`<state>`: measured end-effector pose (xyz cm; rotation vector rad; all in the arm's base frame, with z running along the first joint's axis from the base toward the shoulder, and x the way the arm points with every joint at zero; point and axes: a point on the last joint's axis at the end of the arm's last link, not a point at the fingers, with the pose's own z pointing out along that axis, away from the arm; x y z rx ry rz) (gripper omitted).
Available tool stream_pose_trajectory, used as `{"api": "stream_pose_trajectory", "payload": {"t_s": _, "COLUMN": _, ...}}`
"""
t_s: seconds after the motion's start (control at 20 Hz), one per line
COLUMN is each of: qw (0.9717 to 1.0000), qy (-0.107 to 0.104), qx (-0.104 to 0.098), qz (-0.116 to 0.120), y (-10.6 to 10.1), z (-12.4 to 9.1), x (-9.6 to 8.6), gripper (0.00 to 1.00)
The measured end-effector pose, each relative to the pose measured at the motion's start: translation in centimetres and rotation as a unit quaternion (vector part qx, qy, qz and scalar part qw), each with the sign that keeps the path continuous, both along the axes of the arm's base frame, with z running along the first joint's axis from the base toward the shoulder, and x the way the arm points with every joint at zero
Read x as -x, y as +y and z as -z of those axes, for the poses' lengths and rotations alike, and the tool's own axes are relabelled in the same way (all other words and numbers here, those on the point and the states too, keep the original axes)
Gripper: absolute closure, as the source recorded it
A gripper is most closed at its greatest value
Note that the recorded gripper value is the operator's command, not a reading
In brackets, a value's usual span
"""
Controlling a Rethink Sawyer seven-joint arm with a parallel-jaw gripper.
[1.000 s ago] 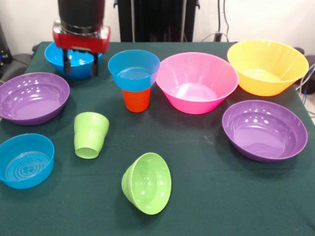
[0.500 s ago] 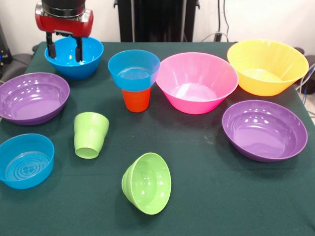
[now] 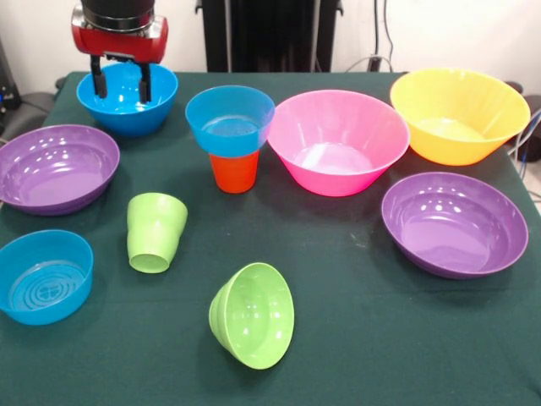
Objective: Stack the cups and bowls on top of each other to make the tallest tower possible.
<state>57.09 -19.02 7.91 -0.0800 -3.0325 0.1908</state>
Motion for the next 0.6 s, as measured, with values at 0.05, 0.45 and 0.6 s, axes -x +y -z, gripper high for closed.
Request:
{"api": "stream_pose_trajectory", "payload": {"t_s": 0.05, "qw": 1.0000, "qy": 0.002, "qx": -0.001, "qz": 0.000, "y": 0.1, "z": 0.1, "x": 0.2, "gripper": 0.00}}
{"api": "stream_pose_trajectory", "payload": {"t_s": 0.45, "qw": 0.9997, "qy": 0.016, "qx": -0.018, "qz": 0.005, "y": 0.7, "z": 1.1, "x": 3.5, "gripper": 0.00}}
{"api": "stream_pose_trajectory", "payload": {"t_s": 0.6, "qw": 0.9996, "qy": 0.012, "qx": -0.024, "qz": 0.011, "y": 0.4, "z": 1.7, "x": 5.1, "gripper": 0.00}}
